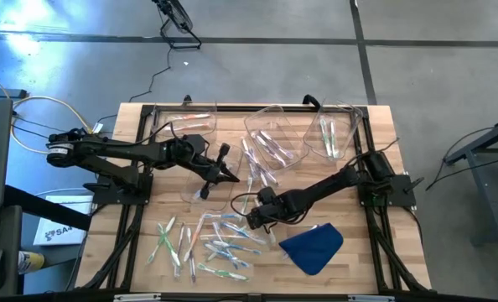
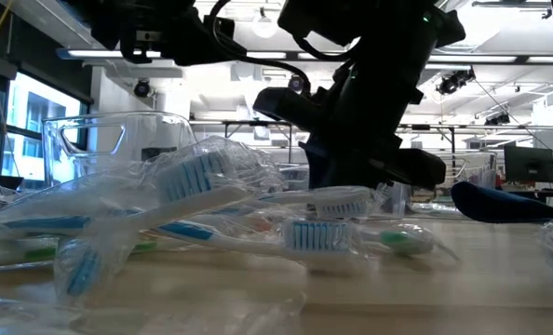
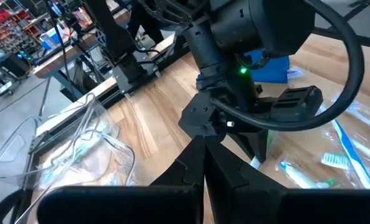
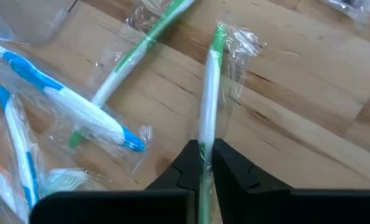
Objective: Pick & Place Toothbrushes
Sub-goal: Put the green toothbrush into the top right transparent bin
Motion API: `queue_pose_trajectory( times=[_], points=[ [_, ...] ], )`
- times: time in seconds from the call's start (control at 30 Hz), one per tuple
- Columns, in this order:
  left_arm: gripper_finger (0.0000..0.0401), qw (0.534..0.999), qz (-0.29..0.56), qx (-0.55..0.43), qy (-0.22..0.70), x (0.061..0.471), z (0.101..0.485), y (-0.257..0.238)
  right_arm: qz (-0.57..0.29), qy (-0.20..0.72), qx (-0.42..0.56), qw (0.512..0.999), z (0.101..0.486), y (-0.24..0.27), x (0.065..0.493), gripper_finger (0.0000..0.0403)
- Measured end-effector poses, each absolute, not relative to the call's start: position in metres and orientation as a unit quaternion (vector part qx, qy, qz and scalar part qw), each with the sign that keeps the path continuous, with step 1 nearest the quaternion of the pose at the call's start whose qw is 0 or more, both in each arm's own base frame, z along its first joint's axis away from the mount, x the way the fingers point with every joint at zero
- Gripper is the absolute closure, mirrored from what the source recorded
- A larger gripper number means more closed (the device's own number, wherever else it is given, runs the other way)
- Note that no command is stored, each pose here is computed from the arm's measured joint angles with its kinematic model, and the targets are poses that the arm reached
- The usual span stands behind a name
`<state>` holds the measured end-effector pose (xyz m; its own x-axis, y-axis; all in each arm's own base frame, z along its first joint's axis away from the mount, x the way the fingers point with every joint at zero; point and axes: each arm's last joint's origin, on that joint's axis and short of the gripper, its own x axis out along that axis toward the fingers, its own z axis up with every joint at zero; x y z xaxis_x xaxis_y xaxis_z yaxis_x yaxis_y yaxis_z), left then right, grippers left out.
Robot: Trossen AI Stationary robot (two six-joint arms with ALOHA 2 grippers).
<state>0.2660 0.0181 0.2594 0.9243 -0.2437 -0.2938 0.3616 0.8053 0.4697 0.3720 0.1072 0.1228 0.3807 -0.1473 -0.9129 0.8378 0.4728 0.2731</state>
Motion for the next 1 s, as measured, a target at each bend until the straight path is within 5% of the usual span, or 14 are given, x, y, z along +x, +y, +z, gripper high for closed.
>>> queue_pose_trajectory(
  times=[0.43,1.0],
  points=[
    [0.0401,0.944,-0.16,0.267,0.11,0.266,0.259,0.018,-0.33,0.47,0.345,0.743,0.131,0.105,0.364,0.0389],
    [0.0401,0.944,-0.16,0.268,0.108,0.266,0.26,0.018,-0.31,0.485,0.288,0.765,0.191,0.098,0.335,0.0389]
  ],
)
